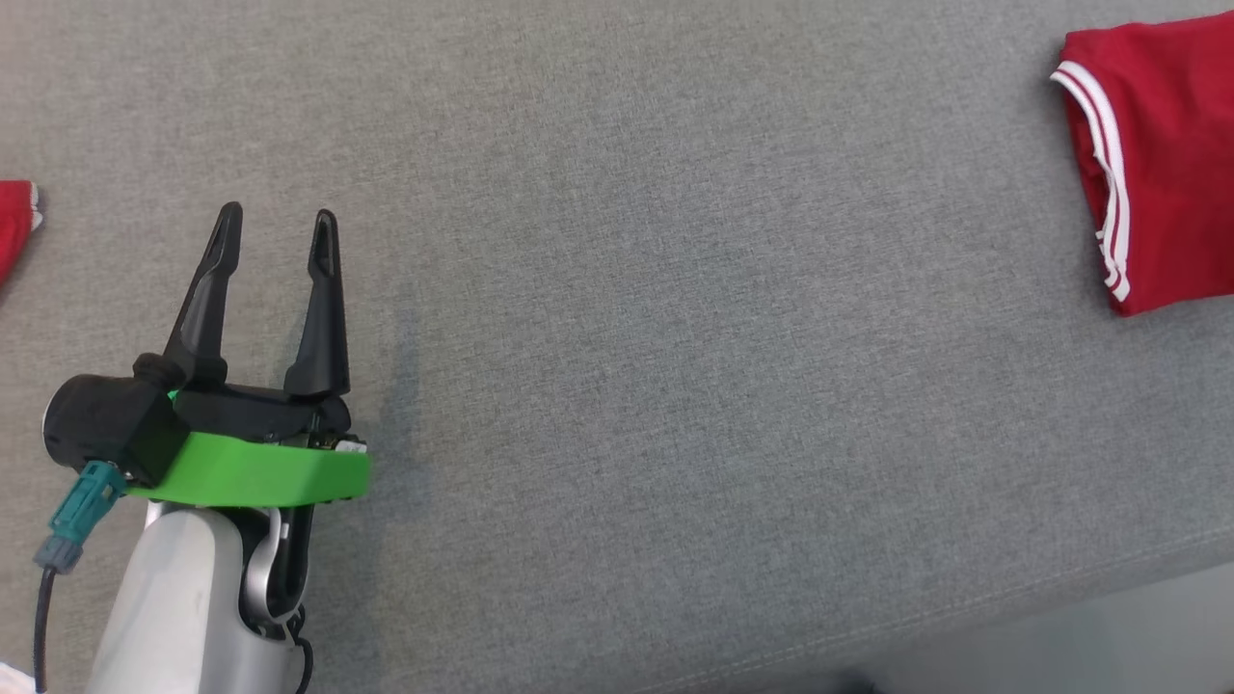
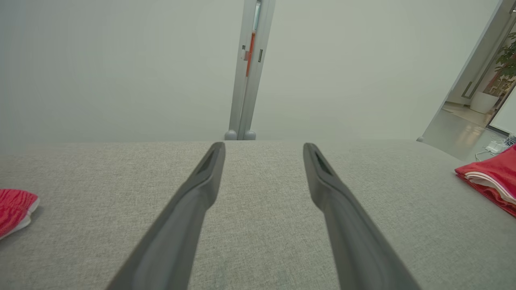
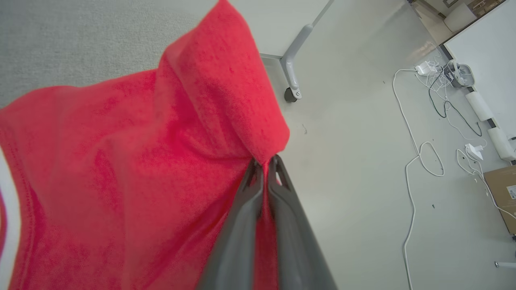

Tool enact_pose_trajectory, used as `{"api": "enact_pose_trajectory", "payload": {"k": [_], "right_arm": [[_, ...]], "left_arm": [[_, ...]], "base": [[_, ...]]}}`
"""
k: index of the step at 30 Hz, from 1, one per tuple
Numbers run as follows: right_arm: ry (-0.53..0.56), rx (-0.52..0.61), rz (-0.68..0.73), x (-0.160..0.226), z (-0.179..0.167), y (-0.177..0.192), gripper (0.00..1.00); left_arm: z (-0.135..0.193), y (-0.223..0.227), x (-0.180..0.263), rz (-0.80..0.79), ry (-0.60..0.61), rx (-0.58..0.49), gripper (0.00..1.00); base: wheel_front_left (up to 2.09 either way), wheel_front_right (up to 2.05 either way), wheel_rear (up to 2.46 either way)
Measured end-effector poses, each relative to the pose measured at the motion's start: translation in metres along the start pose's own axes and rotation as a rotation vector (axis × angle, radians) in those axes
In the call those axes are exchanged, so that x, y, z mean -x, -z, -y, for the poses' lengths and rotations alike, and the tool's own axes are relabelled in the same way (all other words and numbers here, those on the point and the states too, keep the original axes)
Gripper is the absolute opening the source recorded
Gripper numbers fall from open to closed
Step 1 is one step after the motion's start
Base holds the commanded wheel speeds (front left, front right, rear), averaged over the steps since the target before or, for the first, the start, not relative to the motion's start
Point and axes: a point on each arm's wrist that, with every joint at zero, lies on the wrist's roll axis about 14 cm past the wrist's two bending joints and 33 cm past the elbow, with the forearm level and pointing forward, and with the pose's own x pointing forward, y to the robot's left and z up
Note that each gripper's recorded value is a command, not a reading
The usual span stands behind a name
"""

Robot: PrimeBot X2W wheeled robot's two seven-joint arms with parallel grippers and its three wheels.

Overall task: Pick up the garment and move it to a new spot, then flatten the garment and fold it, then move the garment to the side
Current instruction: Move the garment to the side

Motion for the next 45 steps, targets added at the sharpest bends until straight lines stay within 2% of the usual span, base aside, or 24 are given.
{"api": "enact_pose_trajectory", "payload": {"k": [4, 14, 16, 17, 23, 27, 31, 38, 45], "right_arm": [[0.053, 0.010, -0.015, -0.006, 0.013, 0.019, 0.00], [0.101, 0.097, 0.095, -0.022, 0.006, 0.000, 0.00], [0.103, 0.109, 0.112, -0.024, 0.002, -0.004, 0.45], [0.105, 0.111, 0.116, -0.024, 0.001, -0.006, 1.00], [0.106, 0.115, 0.158, -0.012, -0.003, -0.010, 1.00], [0.068, 0.089, 0.254, 0.002, -0.017, -0.026, 1.00], [-0.005, 0.036, 0.366, 0.025, -0.039, -0.045, 1.00], [-0.156, -0.142, 0.481, 0.080, -0.084, -0.043, 1.00], [-0.256, -0.249, 0.606, 0.145, -0.117, -0.042, 1.00]], "left_arm": [[-0.002, 0.018, -0.006, -0.032, 0.014, 0.005, 1.00], [-0.016, 0.034, -0.003, -0.070, -0.007, 0.003, 1.00], [-0.019, 0.032, 0.000, -0.071, -0.016, -0.003, 1.00], [-0.020, 0.031, 0.001, -0.071, -0.021, -0.004, 1.00], [-0.020, 0.020, 0.011, -0.061, -0.042, -0.009, 1.00], [-0.016, 0.009, 0.019, -0.047, -0.053, -0.003, 1.00], [-0.013, -0.003, 0.032, -0.032, -0.075, 0.000, 1.00], [-0.014, -0.019, 0.066, -0.022, -0.136, -0.001, 1.00], [-0.017, -0.035, 0.098, -0.003, -0.188, -0.012, 1.00]], "base": [[0.00, 0.00, 0.00], [0.00, 0.00, 0.00], [0.00, 0.00, 0.00], [0.00, 0.00, 0.00], [0.00, 0.00, 0.00], [0.00, 0.00, 0.00], [0.00, 0.00, 0.00], [0.00, 0.00, 0.00], [0.00, 0.00, 0.00]]}}
